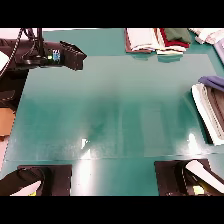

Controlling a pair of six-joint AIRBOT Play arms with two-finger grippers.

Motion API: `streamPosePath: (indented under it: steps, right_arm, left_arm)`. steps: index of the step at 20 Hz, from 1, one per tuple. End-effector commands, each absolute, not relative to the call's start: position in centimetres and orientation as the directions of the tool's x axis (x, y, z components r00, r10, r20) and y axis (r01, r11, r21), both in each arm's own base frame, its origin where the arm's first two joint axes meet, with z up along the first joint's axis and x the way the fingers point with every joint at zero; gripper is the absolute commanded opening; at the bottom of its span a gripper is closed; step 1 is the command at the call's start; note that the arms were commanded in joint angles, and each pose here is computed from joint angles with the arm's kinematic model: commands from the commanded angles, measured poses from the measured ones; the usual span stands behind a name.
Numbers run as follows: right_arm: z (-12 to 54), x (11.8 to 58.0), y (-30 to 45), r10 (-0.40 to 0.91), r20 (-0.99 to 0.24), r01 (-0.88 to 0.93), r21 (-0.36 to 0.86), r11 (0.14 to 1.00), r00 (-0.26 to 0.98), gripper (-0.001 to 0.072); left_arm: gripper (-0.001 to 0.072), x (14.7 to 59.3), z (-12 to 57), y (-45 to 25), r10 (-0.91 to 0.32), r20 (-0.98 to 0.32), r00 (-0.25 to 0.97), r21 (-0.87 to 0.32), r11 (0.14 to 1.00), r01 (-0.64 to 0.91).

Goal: Fold the shirts.

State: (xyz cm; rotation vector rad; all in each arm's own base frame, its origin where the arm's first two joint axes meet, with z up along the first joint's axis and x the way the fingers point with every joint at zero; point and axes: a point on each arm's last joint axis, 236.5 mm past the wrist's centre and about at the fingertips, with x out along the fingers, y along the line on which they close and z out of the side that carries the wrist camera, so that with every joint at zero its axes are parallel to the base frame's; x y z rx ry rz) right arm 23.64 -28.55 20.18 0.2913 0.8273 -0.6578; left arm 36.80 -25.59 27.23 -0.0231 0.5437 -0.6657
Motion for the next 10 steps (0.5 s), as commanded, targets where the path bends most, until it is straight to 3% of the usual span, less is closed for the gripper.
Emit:
streamPosePath:
  steps: [1,4,5,7,8,10]
  right_arm:
    - [15.0,18.0,-28.3,-0.419,-0.835,0.716,-0.045,0.697,0.356,0.0019]
    - [11.7,15.3,-27.6,-0.377,-0.876,0.758,-0.021,0.651,0.299,0.0025]
    - [10.9,14.7,-27.4,-0.367,-0.885,0.769,-0.016,0.639,0.287,0.0112]
    - [9.4,13.6,-27.0,-0.344,-0.901,0.787,-0.005,0.617,0.264,0.0448]
    - [9.1,13.3,-27.1,-0.34,-0.904,0.794,-0.002,0.608,0.259,0.0522]
    - [9.9,13.7,-27.3,-0.354,-0.893,0.791,0.004,0.611,0.278,0.0526]
  left_arm:
    - [0.0028,36.8,27.1,-25.6,-0.592,-0.475,0.651,-0.188,0.791,0.582]
    - [0.0028,36.7,27.0,-25.6,-0.591,-0.482,0.647,-0.187,0.79,0.583]
    - [0.0028,36.7,27.0,-25.6,-0.592,-0.481,0.647,-0.181,0.789,0.587]
    - [0.0028,36.7,27.0,-25.6,-0.592,-0.481,0.647,-0.167,0.786,0.595]
    - [0.0028,36.7,27.0,-25.6,-0.592,-0.481,0.647,-0.167,0.786,0.595]
    - [0.0028,36.7,27.0,-25.6,-0.592,-0.48,0.648,-0.167,0.786,0.595]
